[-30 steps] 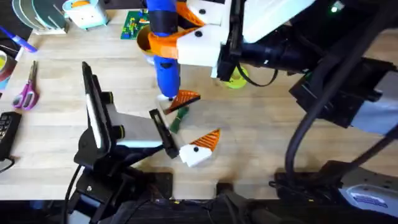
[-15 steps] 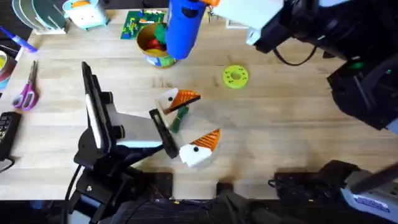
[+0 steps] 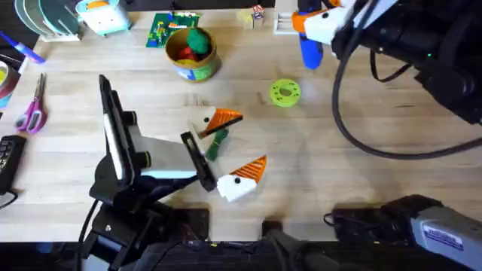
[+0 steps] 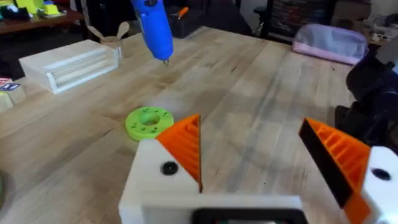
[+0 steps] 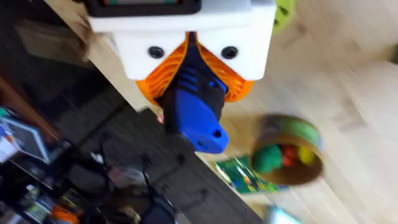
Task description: Pick up the gripper from the table and insert it into the empty holder that is missing its gripper. Then pick up a screw, insert it into the mounting hole, and use the screwdriver to tighten it. Finally, clean up the table by picking up the vegetable and placing it into the bucket.
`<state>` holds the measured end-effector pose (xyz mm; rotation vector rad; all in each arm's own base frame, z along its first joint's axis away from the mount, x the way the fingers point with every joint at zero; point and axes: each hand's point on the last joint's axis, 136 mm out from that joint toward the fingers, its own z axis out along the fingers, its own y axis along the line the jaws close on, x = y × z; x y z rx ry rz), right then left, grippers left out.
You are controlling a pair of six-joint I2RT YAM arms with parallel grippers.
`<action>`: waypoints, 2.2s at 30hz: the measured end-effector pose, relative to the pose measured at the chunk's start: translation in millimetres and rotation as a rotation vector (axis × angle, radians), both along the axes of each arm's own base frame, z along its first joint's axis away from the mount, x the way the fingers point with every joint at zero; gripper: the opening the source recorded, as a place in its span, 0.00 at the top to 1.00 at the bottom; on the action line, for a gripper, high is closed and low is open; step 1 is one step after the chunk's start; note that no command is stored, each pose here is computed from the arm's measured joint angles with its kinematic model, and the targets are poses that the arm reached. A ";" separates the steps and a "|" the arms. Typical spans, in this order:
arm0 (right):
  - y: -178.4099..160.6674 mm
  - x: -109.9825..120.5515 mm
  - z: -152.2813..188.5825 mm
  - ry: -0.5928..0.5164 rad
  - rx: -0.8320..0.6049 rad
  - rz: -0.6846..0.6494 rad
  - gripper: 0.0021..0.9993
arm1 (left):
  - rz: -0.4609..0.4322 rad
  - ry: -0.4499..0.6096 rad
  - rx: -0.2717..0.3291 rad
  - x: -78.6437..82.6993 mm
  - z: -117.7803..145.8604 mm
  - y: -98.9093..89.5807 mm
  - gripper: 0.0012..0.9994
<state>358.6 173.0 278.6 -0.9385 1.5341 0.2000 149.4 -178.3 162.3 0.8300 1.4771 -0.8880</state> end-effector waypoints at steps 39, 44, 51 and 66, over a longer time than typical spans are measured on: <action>-121.2 77.3 -219.9 0.316 -0.842 -0.335 0.01 | 0.000 0.000 0.000 0.0 0.0 0.0 0.01; -120.7 67.7 -217.9 0.392 -0.732 -0.401 0.01 | 0.000 0.000 0.000 0.0 0.0 0.0 0.01; -119.4 51.7 -173.0 0.421 -0.509 -0.527 0.01 | 0.000 0.000 0.000 0.0 0.0 0.0 0.01; -101.6 -3.3 -77.5 0.423 -0.112 -0.589 0.01 | 0.005 -0.009 0.004 0.8 0.1 0.4 0.91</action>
